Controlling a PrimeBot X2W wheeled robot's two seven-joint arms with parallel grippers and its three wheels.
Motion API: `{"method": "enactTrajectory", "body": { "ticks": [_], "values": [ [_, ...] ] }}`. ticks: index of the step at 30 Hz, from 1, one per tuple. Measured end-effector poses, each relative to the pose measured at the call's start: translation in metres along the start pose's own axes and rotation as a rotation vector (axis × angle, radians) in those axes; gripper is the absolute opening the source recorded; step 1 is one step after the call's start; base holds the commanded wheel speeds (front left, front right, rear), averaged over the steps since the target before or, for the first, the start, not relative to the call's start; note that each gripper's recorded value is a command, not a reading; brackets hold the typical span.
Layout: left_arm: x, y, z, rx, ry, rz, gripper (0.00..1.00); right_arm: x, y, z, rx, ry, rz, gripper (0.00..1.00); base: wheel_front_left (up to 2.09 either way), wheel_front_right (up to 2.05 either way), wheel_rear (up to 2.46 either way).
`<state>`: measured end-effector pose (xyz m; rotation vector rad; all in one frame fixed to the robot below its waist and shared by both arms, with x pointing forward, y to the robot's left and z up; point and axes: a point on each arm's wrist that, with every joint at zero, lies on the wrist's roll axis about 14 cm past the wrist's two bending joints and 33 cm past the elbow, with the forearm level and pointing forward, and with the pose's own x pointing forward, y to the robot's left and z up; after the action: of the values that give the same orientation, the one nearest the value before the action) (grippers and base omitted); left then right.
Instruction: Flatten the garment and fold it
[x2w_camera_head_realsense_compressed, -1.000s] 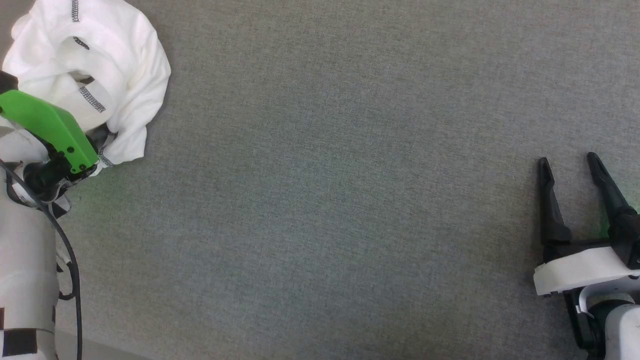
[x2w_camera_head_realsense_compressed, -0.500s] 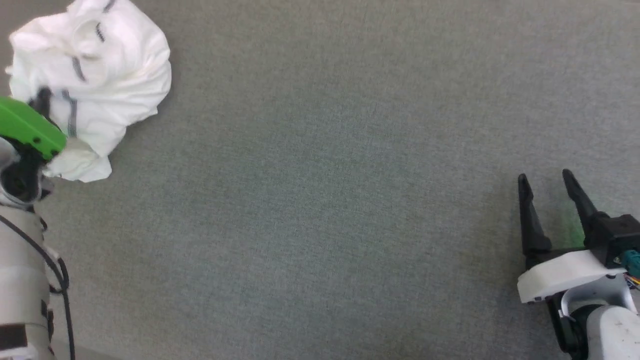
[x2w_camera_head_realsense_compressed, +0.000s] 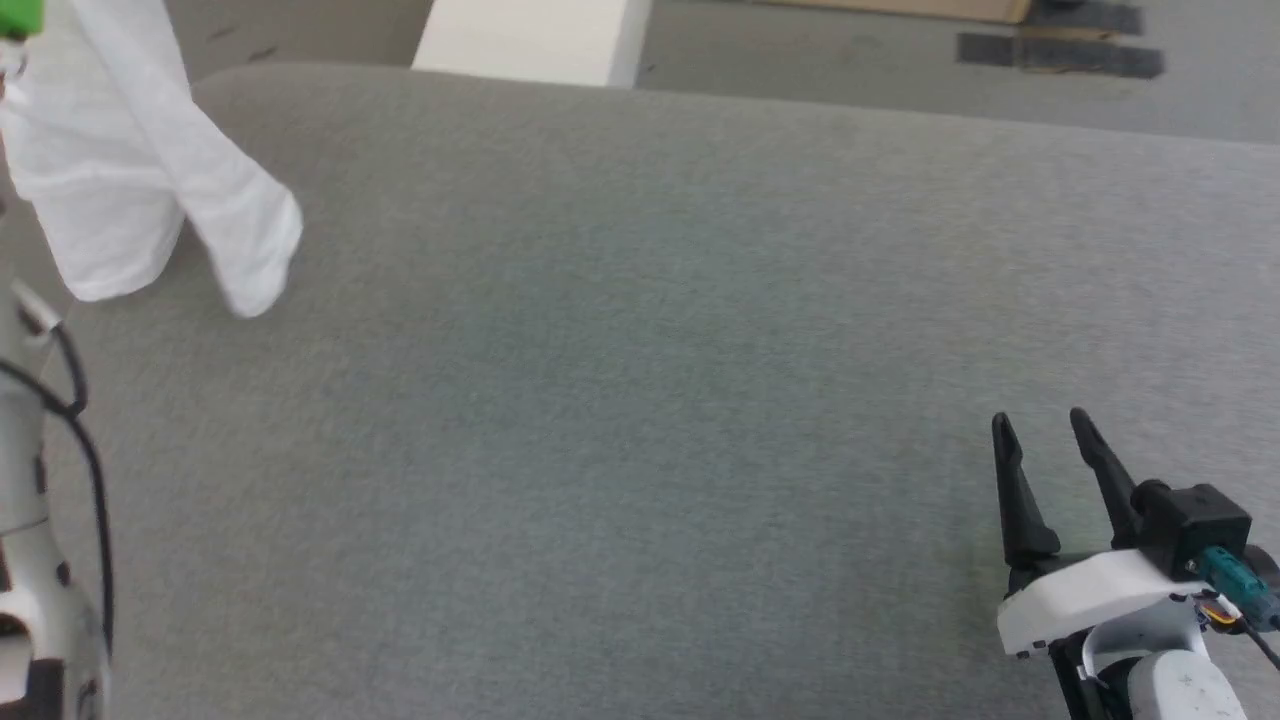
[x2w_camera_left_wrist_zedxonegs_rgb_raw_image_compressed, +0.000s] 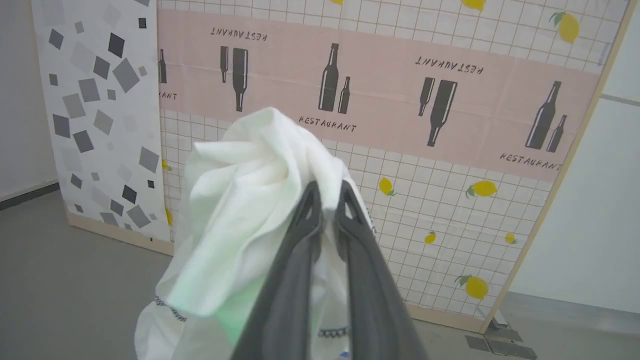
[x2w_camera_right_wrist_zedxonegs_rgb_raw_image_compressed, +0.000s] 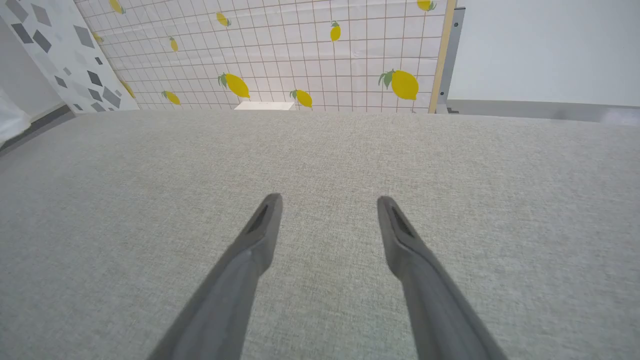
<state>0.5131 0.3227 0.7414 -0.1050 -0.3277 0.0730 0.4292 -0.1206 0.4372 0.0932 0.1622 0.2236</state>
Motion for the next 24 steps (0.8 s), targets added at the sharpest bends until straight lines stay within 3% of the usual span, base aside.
{"method": "enactTrajectory", "body": {
  "ticks": [7,12,18,24],
  "values": [
    [0.021,-0.130,0.061,-0.071,-0.146,-0.303,0.00,-0.037,-0.034,0.010,0.015,-0.039,-0.115,1.00,0.00,0.00,0.00],
    [0.024,-0.190,0.071,-0.097,-0.138,-0.429,0.00,-0.058,-0.054,0.019,0.020,-0.075,-0.186,1.00,0.00,0.00,0.00],
    [-0.001,-0.262,0.006,-0.117,0.061,-0.598,0.00,-0.078,-0.071,0.026,0.025,-0.109,-0.250,1.00,0.00,0.00,0.00],
    [-0.063,-0.295,-0.098,-0.160,0.335,-0.691,0.00,-0.085,-0.076,0.032,0.026,-0.137,-0.269,1.00,0.00,0.00,0.00]
  ]
}}
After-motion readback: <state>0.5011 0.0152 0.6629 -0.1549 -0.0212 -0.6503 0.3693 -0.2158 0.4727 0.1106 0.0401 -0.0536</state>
